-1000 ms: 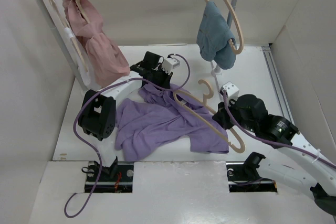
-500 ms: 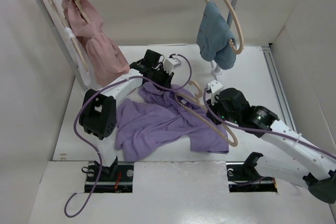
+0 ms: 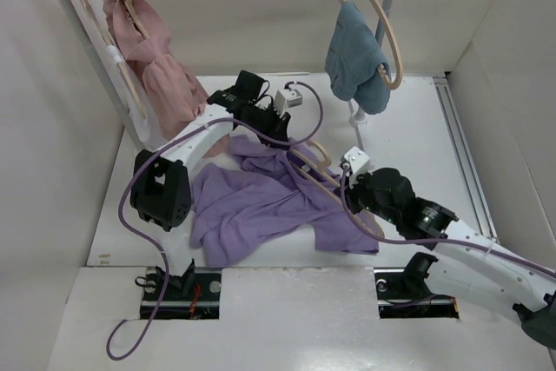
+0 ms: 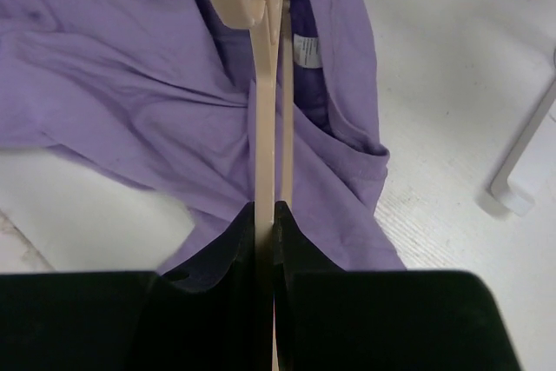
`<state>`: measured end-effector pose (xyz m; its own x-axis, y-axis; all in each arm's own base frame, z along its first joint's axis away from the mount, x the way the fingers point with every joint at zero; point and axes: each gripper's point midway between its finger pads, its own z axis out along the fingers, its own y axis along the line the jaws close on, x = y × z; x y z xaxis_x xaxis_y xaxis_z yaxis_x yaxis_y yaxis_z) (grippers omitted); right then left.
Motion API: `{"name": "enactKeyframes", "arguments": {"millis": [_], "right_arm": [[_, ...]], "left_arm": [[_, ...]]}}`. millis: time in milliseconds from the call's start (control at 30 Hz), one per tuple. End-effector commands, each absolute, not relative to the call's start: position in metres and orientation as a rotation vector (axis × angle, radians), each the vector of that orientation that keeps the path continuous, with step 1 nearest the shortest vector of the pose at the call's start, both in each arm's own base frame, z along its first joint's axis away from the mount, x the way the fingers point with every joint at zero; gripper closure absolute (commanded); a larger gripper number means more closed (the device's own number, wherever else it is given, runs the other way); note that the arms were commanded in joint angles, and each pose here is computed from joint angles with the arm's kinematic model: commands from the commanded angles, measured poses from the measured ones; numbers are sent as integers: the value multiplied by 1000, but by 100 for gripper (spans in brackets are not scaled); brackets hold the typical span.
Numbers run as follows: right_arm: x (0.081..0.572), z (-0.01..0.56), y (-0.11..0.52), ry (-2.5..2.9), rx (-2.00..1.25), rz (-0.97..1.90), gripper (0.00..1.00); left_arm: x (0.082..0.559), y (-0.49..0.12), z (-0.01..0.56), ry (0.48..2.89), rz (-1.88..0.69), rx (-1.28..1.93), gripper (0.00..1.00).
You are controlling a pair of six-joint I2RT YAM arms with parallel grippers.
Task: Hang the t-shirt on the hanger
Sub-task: Place tshirt on hanger
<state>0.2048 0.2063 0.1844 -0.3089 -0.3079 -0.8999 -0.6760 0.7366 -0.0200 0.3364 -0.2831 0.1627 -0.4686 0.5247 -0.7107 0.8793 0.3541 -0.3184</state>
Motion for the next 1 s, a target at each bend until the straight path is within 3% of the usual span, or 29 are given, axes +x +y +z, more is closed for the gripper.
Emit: {"name": "enactKeyframes", "arguments": {"millis": [0, 533, 567, 600, 733, 800, 967], "right_arm": [[224, 222, 228, 1685, -713, 490, 100], [237, 188, 230, 1586, -667, 459, 100], [237, 187, 230, 1583, -665, 460, 100], [235, 189, 234, 1555, -670, 488, 100], [229, 178, 232, 1543, -679, 506, 100], [230, 181, 230, 1536, -667, 502, 100], [228, 173, 230, 1537, -689, 498, 100]], "left_arm": [[311, -294, 206, 2002, -1121, 1296, 100], [279, -309, 220, 1877, -1073, 1492, 100], [280, -310, 224, 1866, -1069, 1491, 97], [283, -307, 225, 1873, -1032, 1488, 74], [295, -290, 206, 1888, -837, 1548, 42], [303, -277, 201, 1896, -707, 1555, 40], [324, -258, 215, 1744, -488, 1534, 22]]}}
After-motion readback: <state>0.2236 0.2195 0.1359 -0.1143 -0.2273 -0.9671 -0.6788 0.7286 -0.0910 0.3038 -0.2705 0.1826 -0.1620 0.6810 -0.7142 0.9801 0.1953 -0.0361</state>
